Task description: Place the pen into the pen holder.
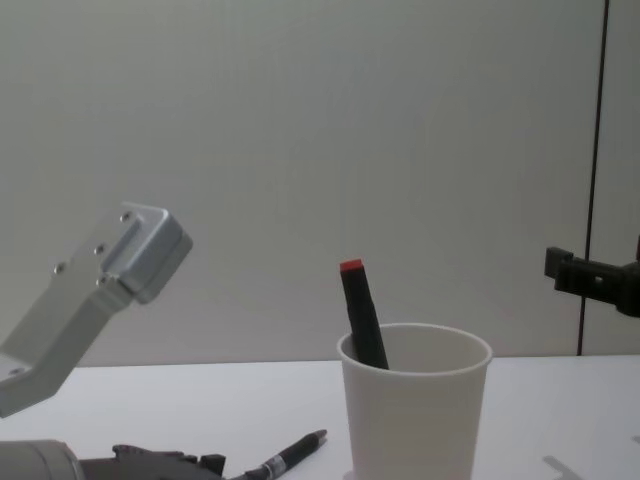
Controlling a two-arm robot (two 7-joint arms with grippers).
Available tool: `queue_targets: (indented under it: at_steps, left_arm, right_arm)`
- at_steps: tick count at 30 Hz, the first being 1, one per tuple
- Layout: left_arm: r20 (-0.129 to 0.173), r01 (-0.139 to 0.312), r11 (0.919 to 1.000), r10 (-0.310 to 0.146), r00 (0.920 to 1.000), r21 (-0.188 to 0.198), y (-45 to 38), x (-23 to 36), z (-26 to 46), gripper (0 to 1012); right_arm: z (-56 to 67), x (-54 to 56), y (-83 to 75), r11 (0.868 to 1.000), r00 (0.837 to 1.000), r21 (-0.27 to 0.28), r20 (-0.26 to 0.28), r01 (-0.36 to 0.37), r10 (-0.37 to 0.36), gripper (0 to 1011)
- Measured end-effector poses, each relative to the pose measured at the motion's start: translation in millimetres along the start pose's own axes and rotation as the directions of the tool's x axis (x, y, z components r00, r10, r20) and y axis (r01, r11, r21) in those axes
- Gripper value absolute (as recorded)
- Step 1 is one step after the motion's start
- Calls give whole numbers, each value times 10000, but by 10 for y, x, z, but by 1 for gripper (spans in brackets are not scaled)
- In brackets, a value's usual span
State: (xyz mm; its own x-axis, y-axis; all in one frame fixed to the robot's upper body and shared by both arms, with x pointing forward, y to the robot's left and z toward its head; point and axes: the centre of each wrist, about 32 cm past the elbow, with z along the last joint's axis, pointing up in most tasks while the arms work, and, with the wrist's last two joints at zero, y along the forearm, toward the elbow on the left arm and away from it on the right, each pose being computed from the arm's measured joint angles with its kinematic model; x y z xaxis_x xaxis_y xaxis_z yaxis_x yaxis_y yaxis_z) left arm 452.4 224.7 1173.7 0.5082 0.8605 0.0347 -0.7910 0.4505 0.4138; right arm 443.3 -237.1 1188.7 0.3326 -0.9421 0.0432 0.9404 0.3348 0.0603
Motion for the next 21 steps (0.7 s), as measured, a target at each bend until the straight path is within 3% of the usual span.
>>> queue_targets:
  at_steps: [21]
  left_arm:
    - [-4,0,10000,0,10000,10,-1,1,-2,243]
  right_arm:
    - [0,0,0,10000,10000,0,0,0,0,1001]
